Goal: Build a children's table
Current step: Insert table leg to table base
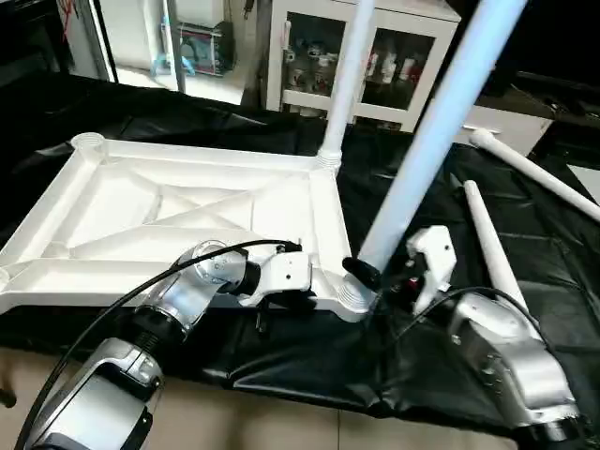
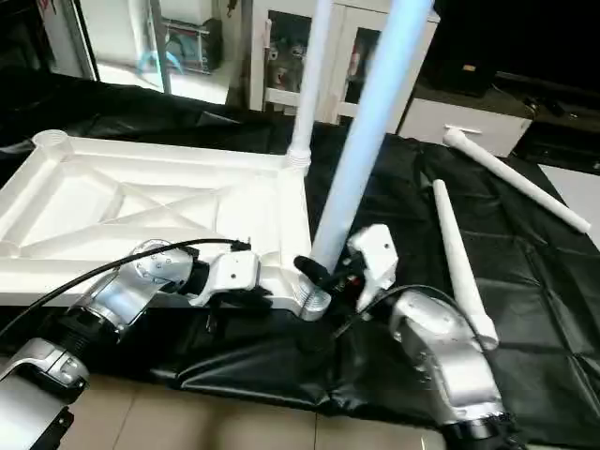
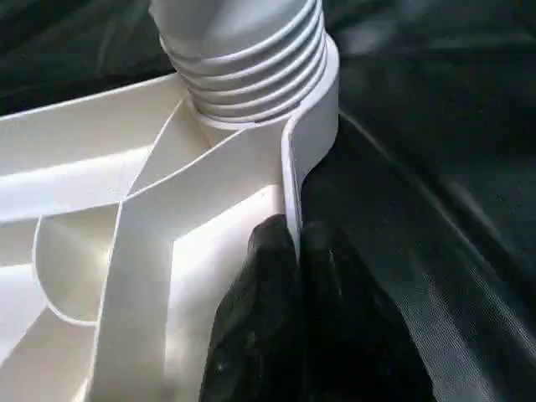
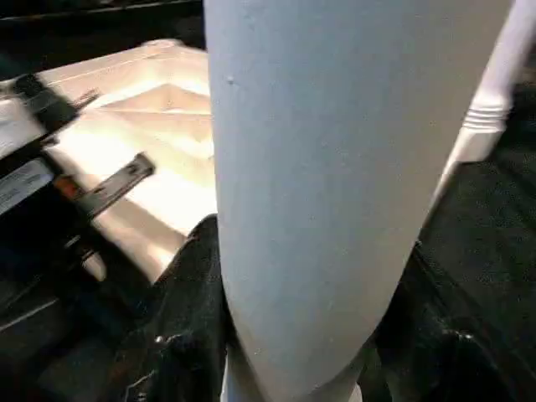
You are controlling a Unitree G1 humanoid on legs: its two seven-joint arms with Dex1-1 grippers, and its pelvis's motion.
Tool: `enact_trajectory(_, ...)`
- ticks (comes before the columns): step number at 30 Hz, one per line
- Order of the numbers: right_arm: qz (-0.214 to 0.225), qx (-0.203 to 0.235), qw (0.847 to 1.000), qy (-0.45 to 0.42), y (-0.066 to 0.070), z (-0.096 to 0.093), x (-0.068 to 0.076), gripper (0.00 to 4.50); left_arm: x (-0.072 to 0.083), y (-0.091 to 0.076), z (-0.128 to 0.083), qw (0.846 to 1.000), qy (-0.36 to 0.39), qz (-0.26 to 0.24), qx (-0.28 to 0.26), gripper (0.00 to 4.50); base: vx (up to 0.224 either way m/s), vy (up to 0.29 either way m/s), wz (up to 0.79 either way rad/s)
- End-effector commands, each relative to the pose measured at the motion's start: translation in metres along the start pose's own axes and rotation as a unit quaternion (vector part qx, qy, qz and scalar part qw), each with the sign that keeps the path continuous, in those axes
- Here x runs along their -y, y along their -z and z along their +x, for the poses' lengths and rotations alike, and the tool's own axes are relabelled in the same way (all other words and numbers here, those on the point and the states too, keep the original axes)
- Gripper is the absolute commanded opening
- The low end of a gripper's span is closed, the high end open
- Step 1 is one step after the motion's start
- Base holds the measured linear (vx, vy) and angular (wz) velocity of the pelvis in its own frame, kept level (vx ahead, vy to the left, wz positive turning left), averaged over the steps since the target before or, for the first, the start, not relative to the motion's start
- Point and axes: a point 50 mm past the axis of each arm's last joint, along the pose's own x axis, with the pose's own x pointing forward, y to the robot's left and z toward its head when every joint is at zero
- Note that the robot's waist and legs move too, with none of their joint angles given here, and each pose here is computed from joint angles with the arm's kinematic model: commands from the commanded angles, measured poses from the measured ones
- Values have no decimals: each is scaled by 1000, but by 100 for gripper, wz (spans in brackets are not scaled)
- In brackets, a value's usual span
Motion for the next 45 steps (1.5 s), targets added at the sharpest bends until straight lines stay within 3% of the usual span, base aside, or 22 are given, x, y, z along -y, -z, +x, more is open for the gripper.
enact_trajectory(1, 21, -146, 970, 193, 56, -25, 42, 183, -7, -13, 1, 998, -36, -20, 47, 0, -60, 34, -7)
enact_trajectory(4, 20, -140, 959, 247, 53, -20, 50, 183, -15, -23, 3, 995, -60, -35, 67, 0, -37, 17, -4)
enact_trajectory(8, -21, -154, 930, 333, 48, 7, 59, 183, -35, -75, 26, 981, -131, -71, 128, 0, -73, -41, 8)
enact_trajectory(14, -13, -163, 915, 368, 46, 26, 60, 183, -49, -116, 46, 956, -212, -123, 164, 0, 12, -46, 2)
enact_trajectory(18, -19, -161, 911, 379, 41, 38, 59, 183, -56, -131, 47, 948, -254, -92, 169, 0, 0, 0, 0)
enact_trajectory(21, -14, -155, 909, 387, 40, 41, 60, 183, -58, -128, 46, 948, -262, -83, 160, 0, 0, 0, 0)
enact_trajectory(28, -8, -146, 910, 389, 39, 45, 61, 183, -55, -106, 43, 964, -244, -46, 97, 0, 0, 0, 0)
enact_trajectory(30, -6, -141, 912, 385, 37, 46, 61, 183, -52, -94, 41, 968, -235, -39, 74, 0, 0, 0, 0)
enact_trajectory(32, -1, -131, 917, 376, 34, 48, 61, 183, -46, -67, 31, 975, -212, -44, 39, 0, 0, 0, 0)
enact_trajectory(33, 4, -125, 920, 372, 33, 48, 61, 183, -44, -60, 28, 977, -203, -55, 39, 0, 0, 0, 0)
enact_trajectory(35, 17, -113, 924, 366, 32, 48, 61, 183, -39, -52, 21, 979, -176, -86, 60, 41, -16, -68, 18)
enact_trajectory(38, 33, -97, 930, 352, 30, 49, 62, 183, -35, -48, 14, 976, -145, -131, 97, 55, 59, -94, 11)
enact_trajectory(45, 50, -85, 937, 334, 27, 46, 65, 183, -28, -49, 18, 975, -125, -147, 113, 123, 18, -7, -5)
